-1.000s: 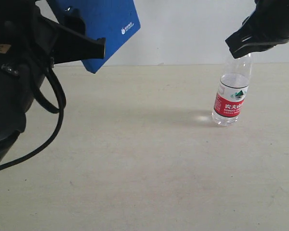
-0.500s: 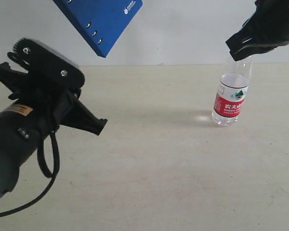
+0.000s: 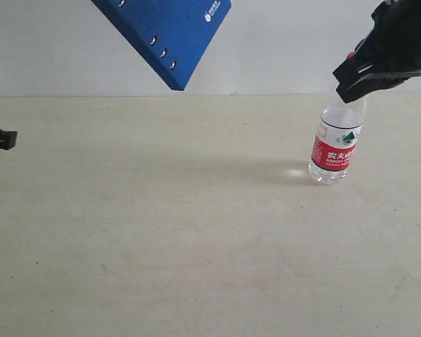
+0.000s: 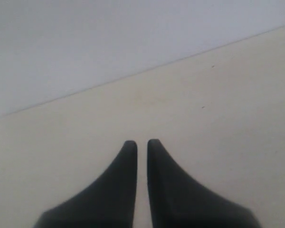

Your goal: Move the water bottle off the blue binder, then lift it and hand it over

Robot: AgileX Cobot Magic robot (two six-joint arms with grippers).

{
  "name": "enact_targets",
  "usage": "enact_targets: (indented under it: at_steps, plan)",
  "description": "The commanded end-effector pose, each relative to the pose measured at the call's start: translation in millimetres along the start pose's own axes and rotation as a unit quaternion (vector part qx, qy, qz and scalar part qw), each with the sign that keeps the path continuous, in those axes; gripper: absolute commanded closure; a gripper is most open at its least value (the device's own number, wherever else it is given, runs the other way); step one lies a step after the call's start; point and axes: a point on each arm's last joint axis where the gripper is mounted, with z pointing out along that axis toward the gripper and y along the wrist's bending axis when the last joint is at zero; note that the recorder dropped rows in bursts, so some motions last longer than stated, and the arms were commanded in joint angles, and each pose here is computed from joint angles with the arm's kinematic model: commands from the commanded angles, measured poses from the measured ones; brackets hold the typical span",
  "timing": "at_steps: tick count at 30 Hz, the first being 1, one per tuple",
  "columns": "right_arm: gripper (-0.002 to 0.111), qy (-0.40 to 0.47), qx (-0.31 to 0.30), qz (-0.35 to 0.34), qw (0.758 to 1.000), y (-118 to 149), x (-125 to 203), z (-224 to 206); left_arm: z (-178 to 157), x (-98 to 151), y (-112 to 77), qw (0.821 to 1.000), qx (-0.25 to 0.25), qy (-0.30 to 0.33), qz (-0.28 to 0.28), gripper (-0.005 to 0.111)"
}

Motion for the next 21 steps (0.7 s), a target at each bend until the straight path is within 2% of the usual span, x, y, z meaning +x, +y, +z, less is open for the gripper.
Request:
enact_targets:
  at_steps: [1,3,5,7,11,15,21]
  plan:
    - [0.108,-0.004,-0.005,-0.026,1.000,2.9,0.3,-4.3,0.9,19.7,25.3,0.997,-0.004,0.071,-0.037,0.101]
    - [0.108,-0.014,-0.006,-0.042,0.999,4.6,-0.7,-8.6,-4.7,28.4,32.6,0.994,-0.029,0.069,-0.083,0.101]
    - [0.108,-0.031,0.000,-0.046,0.998,6.7,-2.1,-16.9,-16.4,29.0,39.2,0.989,-0.066,0.025,-0.129,0.101]
    - [0.108,-0.055,0.014,-0.050,0.997,8.2,-4.1,-27.2,-31.4,25.9,43.2,0.986,-0.088,-0.016,-0.143,0.101]
    - [0.108,-0.112,0.045,-0.064,0.991,15.3,-5.6,-59.0,-85.3,10.9,48.8,0.977,-0.109,-0.098,-0.156,0.101]
    - [0.108,-0.147,0.061,-0.073,0.984,24.1,-2.2,-85.8,-127.5,-0.2,50.1,0.969,-0.105,-0.149,-0.168,0.101]
    - [0.108,-0.179,0.074,-0.084,0.977,36.7,6.5,-116.8,-189.8,-7.6,44.1,0.962,-0.072,-0.201,-0.172,0.101]
